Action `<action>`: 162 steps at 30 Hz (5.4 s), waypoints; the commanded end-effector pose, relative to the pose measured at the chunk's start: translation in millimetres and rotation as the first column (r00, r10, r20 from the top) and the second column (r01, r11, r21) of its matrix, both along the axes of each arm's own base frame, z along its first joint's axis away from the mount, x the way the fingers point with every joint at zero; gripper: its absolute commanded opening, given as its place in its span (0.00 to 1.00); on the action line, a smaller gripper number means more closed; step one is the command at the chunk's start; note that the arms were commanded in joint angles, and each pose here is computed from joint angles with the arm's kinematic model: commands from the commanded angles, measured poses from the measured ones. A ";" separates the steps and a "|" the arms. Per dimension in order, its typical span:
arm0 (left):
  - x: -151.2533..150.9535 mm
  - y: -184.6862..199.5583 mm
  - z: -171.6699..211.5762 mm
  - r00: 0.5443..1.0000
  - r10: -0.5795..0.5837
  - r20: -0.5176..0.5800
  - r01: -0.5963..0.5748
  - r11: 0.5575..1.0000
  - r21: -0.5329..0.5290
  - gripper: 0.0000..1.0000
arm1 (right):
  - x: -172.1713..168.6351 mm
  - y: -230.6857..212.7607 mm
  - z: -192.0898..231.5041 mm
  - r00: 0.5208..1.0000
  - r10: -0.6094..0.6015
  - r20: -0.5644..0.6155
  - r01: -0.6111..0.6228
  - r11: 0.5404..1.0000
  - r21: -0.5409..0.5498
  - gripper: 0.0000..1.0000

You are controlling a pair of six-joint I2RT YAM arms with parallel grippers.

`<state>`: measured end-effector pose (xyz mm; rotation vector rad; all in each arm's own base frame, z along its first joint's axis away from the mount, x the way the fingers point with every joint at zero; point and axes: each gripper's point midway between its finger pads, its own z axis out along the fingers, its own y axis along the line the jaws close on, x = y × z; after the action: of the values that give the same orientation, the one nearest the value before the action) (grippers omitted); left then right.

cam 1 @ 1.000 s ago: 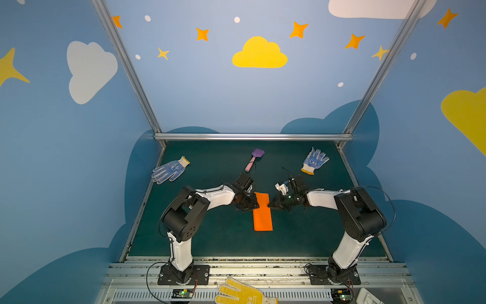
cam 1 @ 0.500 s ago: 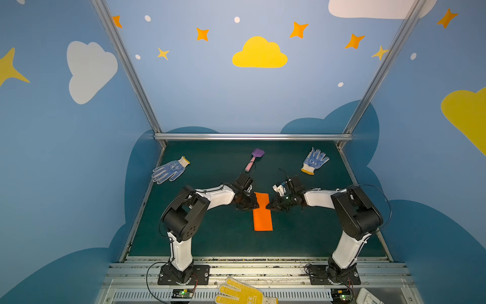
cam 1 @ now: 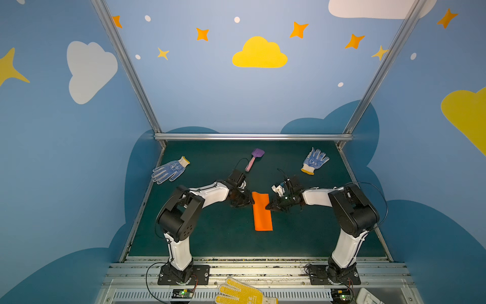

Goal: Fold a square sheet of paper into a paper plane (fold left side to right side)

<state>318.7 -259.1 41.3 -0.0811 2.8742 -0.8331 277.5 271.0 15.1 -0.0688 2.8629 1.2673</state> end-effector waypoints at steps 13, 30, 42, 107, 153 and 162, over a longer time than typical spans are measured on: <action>-30.2 -50.5 20.9 0.982 -0.186 0.040 0.190 0.968 -0.164 0.05 | -11.9 -21.3 -38.0 0.998 -0.026 -0.058 0.017 0.988 -0.155 0.00; -38.3 -14.2 -38.5 0.999 -0.051 -0.013 0.050 0.994 -0.099 0.04 | -14.4 -25.7 -44.9 0.998 -0.024 -0.065 0.012 0.984 -0.178 0.00; -8.2 -42.0 13.8 0.985 -0.143 0.093 0.157 0.973 -0.167 0.04 | -15.7 -26.4 -47.5 0.997 -0.021 -0.070 0.008 0.983 -0.183 0.00; -49.5 -38.9 40.6 0.968 -0.095 0.232 0.148 0.964 -0.223 0.04 | -30.7 -47.8 -69.1 0.997 -0.033 -0.077 0.010 0.959 -0.283 0.00; -10.9 -27.3 32.5 0.953 -0.281 0.111 0.285 0.958 -0.026 0.04 | -25.7 -50.7 -63.2 0.998 0.048 -0.031 -0.055 0.958 -0.282 0.00; 8.4 -27.8 7.2 0.961 -0.266 0.081 0.268 0.964 -0.006 0.04 | -20.0 -48.6 -62.1 0.998 0.064 -0.030 -0.070 0.958 -0.278 0.00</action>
<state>322.5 -286.9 44.4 0.3086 2.8528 -0.8786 278.2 267.3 12.1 -0.2700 2.8237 1.2175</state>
